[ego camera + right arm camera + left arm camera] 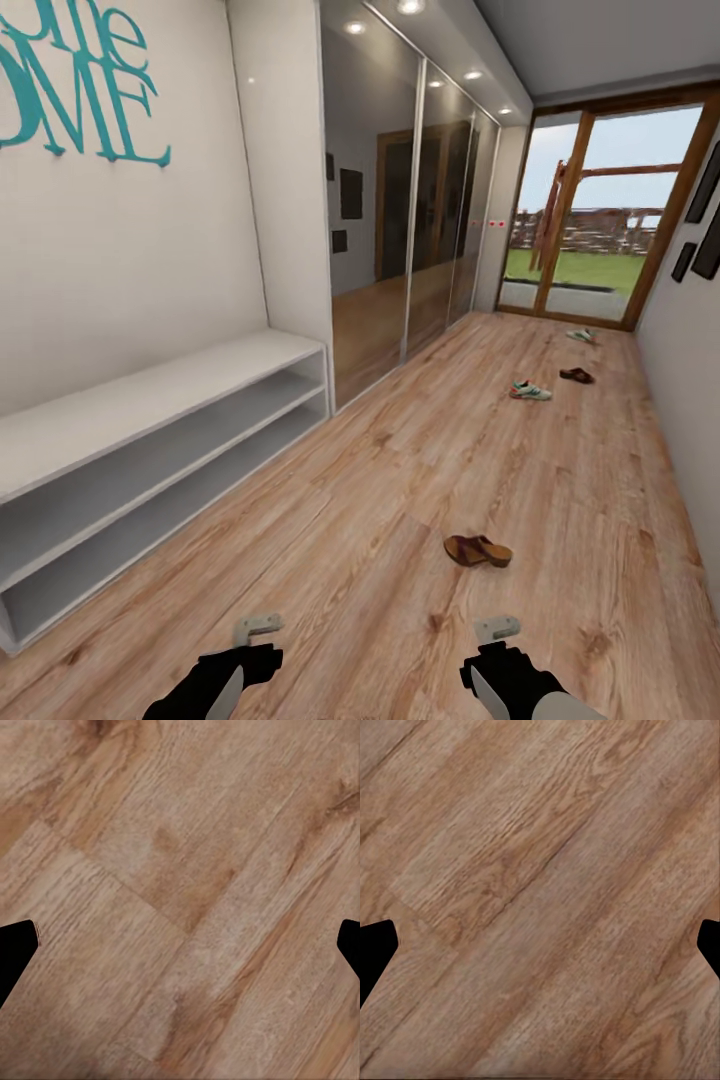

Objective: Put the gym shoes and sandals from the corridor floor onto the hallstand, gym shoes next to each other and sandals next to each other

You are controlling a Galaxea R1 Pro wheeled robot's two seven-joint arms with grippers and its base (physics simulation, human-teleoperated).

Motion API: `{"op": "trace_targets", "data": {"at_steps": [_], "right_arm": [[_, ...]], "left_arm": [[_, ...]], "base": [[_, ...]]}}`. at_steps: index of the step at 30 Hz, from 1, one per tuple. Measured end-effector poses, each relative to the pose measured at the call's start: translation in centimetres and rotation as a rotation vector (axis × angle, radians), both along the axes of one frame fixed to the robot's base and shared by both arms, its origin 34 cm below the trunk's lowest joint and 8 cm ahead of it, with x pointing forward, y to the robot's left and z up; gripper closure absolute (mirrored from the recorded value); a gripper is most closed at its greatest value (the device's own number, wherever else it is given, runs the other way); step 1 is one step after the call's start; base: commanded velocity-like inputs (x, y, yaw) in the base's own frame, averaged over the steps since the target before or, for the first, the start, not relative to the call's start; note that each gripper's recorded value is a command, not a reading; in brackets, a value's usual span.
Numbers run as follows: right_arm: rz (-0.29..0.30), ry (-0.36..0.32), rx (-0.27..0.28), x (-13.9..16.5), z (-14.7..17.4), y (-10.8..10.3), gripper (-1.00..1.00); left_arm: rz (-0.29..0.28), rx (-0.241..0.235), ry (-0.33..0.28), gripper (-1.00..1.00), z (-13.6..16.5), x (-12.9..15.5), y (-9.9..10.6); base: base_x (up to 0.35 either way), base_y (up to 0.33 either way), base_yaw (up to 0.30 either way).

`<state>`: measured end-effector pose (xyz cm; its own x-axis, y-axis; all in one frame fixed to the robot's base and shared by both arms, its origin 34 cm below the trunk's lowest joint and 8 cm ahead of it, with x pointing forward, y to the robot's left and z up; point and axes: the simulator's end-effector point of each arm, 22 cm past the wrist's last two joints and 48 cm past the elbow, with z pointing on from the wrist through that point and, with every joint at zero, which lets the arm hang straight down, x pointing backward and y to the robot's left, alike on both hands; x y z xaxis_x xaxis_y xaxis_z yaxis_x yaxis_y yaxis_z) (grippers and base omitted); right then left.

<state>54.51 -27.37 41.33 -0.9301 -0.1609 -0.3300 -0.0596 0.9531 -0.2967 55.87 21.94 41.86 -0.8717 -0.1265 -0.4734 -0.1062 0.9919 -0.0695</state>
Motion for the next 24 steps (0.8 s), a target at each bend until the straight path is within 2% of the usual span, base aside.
{"op": "trace_targets", "data": {"at_steps": [18, 24], "right_arm": [[0.002, 0.0, 0.002, 0.0, 0.0, 0.2, -1.0], [0.001, 0.0, 0.002, 0.0, 0.0, 0.21, -1.0]], "left_arm": [[0.0, 0.0, 0.0, -1.0, 0.0, 0.0, 0.0], [0.0, 0.0, 0.0, -1.0, 0.0, 0.0, 0.0]], "base": [[-0.002, -0.019, 0.291], [0.096, -0.143, 0.292]]}}
